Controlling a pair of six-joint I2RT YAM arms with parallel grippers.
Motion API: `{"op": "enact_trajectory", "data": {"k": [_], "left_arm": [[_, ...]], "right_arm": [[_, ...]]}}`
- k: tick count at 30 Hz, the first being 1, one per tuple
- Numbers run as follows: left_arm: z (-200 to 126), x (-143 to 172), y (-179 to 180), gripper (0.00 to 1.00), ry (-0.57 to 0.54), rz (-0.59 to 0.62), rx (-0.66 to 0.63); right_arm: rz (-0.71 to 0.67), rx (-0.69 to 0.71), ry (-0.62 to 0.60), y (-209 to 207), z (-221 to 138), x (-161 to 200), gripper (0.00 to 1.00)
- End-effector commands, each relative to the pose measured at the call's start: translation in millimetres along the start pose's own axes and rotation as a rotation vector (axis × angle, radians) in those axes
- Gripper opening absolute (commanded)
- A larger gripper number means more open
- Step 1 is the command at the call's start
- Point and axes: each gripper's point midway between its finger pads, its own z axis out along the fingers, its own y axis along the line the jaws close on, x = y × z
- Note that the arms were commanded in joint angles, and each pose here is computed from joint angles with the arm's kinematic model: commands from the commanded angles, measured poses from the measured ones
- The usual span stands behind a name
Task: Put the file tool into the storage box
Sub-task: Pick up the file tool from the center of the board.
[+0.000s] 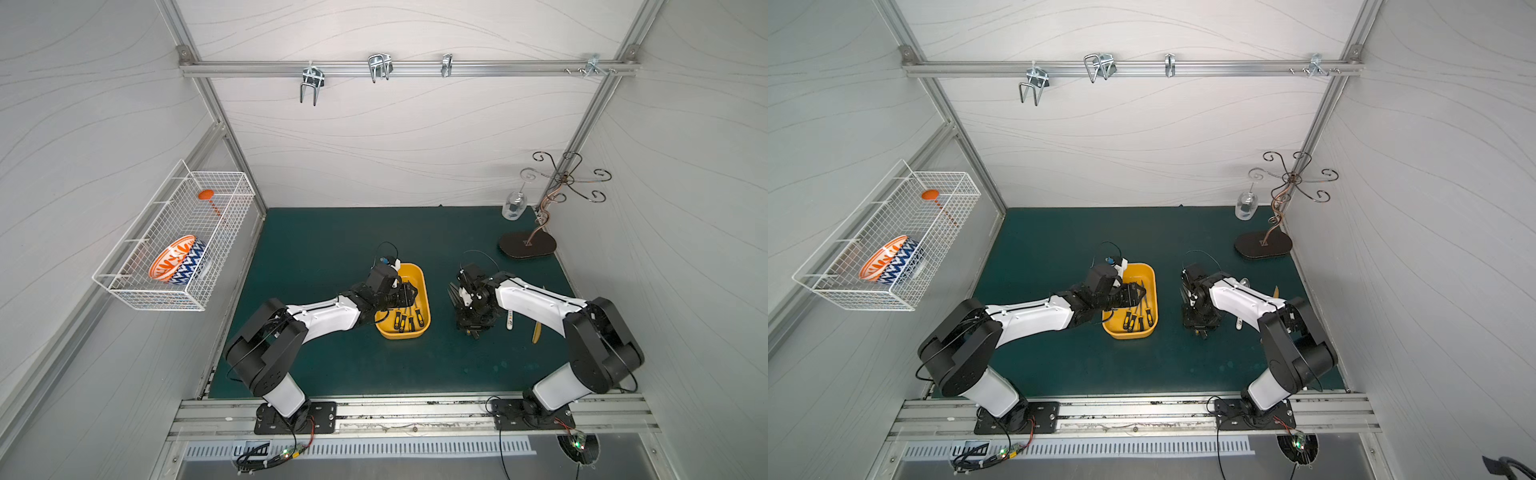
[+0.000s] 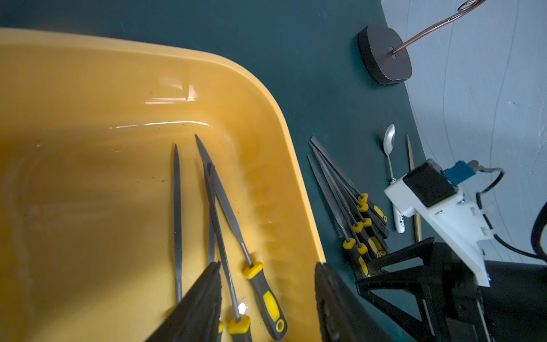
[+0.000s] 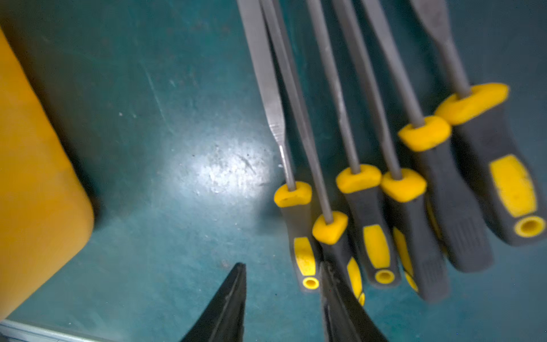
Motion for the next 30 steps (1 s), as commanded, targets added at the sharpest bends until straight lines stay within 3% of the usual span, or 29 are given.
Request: {"op": "enact_trajectory", "data": {"k": [1,6,9,12,15,18,24,30], "left_arm": [[-8,-8,-8,0.55,-0.034,0.016,0.018],[-13,-12,-9,0.55,-0.053,0.02,0.017],[-18,-16,-13,0.56,-0.066,0.027,0.025],[-24,-20,-18,0.63,-0.079,0.037,0.039],[-31,-24,-25,0.7,-0.094,0.05,0.062],[-38,-30,-36,0.75,-0.11,0.058,0.106],[-46,-35,-51,0.76,-0.124,0.054,0.169],[-50,-38,-58,0.76,-0.137,0.055,0.203]], "right_arm": [[-0.024,0.04,0.057,-2,16,7,0.43],[-0.041,0.043,0.076,5,26,6,0.38],[-0.057,0.045,0.075,8,28,5,0.23],[-0.076,-0.003,0.044,20,20,-1,0.06],[-0.091,-0.115,-0.021,43,-1,-14,0.0],[-0.127,-0.296,-0.102,79,-34,-22,0.0],[-0.237,-0.453,-0.205,118,-88,-27,0.01],[-0.338,-0.569,-0.196,152,-101,-19,0.03]]}}
